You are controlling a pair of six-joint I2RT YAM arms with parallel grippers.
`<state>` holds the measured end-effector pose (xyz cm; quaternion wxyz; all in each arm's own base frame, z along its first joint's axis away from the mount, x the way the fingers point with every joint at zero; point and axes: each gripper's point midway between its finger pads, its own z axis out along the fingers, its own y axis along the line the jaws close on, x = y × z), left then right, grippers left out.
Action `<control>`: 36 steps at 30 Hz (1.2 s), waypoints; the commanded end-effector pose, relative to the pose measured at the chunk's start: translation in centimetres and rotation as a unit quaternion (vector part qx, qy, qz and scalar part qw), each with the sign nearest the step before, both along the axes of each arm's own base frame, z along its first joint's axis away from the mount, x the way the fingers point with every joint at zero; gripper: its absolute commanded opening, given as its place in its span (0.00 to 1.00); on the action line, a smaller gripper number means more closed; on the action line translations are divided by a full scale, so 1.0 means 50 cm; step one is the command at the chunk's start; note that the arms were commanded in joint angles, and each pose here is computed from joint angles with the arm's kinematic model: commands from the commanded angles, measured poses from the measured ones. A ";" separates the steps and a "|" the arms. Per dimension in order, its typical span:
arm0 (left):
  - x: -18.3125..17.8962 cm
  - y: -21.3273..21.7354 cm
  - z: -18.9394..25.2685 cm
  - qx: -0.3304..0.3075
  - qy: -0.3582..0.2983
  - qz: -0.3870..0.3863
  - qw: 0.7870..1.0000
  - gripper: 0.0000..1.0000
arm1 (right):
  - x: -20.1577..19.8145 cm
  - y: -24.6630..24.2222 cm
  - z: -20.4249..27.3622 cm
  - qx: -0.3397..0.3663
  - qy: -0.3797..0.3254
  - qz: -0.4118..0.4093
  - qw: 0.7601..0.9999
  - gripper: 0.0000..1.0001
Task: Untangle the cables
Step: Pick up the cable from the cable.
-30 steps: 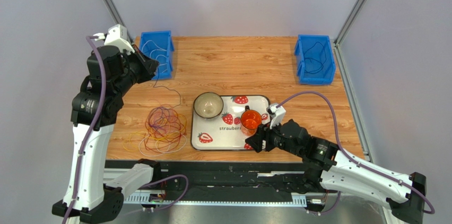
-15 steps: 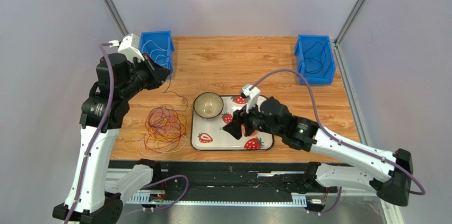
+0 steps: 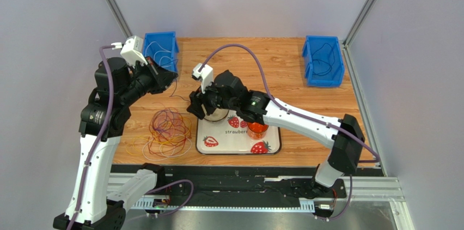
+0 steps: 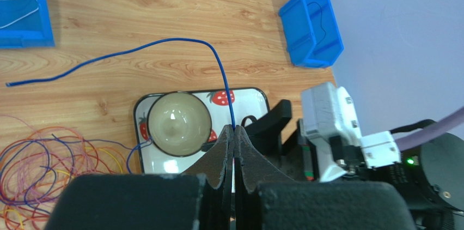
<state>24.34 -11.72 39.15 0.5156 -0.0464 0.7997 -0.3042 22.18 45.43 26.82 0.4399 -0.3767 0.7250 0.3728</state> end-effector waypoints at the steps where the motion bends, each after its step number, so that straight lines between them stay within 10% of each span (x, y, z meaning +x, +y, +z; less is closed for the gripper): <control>1: -0.011 -0.002 0.030 -0.001 -0.030 -0.010 1.000 0.00 | 0.036 0.040 0.078 0.057 -0.041 0.013 0.997 0.61; 36: -0.020 -0.001 0.048 -0.027 -0.028 -0.024 0.999 0.00 | 0.072 0.136 0.032 0.151 0.057 0.128 0.979 0.54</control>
